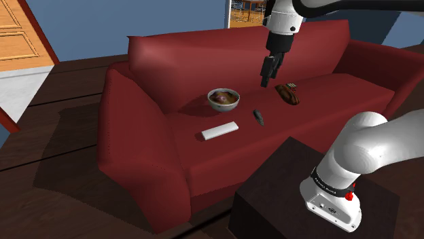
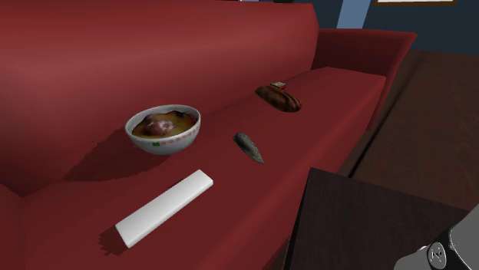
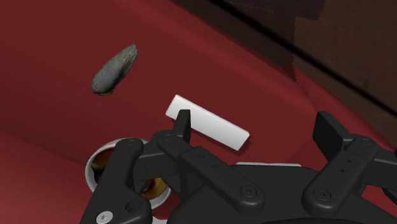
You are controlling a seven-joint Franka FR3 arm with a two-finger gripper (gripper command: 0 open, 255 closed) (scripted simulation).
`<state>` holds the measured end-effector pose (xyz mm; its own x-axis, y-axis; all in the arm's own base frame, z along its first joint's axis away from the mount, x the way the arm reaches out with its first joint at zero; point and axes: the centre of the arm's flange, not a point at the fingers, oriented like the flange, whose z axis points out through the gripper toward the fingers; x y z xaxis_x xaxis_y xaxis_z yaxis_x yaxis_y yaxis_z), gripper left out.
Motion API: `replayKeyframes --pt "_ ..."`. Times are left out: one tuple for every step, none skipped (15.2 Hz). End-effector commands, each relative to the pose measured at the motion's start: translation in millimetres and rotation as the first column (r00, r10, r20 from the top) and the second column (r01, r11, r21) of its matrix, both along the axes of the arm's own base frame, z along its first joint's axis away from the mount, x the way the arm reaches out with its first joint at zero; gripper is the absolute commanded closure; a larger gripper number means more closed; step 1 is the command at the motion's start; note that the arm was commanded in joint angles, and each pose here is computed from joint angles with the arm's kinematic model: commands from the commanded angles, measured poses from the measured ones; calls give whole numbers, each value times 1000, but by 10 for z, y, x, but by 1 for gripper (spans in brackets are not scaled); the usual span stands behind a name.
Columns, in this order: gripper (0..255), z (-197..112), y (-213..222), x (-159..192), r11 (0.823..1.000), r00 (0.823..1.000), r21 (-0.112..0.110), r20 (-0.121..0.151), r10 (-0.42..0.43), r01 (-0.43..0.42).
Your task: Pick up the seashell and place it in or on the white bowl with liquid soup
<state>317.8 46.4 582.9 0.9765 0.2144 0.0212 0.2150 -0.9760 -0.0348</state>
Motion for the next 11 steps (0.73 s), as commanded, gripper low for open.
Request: replayKeyframes --pt "0 0 0 0 1000 1000 0 0 0 0" --pt "0 -101 -56 63 1000 1000 0 0 -25 25" --pt "0 -202 -113 124 999 999 0 -1 -50 50" --pt "0 -303 -172 183 997 997 0 -1 -75 75" --pt "0 -404 -232 242 995 995 0 -1 -100 100" --pt "0 -506 -294 298 992 992 0 -1 -125 125" --pt "0 -607 -357 353 989 989 1 -2 -150 150" --pt "0 -708 -422 407 985 985 1 -2 -175 175" --pt "0 -809 -487 458 980 980 1 -2 -200 200" --pt "0 -910 -555 508 975 975 1 -3 -224 224" --pt "0 -1012 -623 557 969 969 1 -3 -248 248"
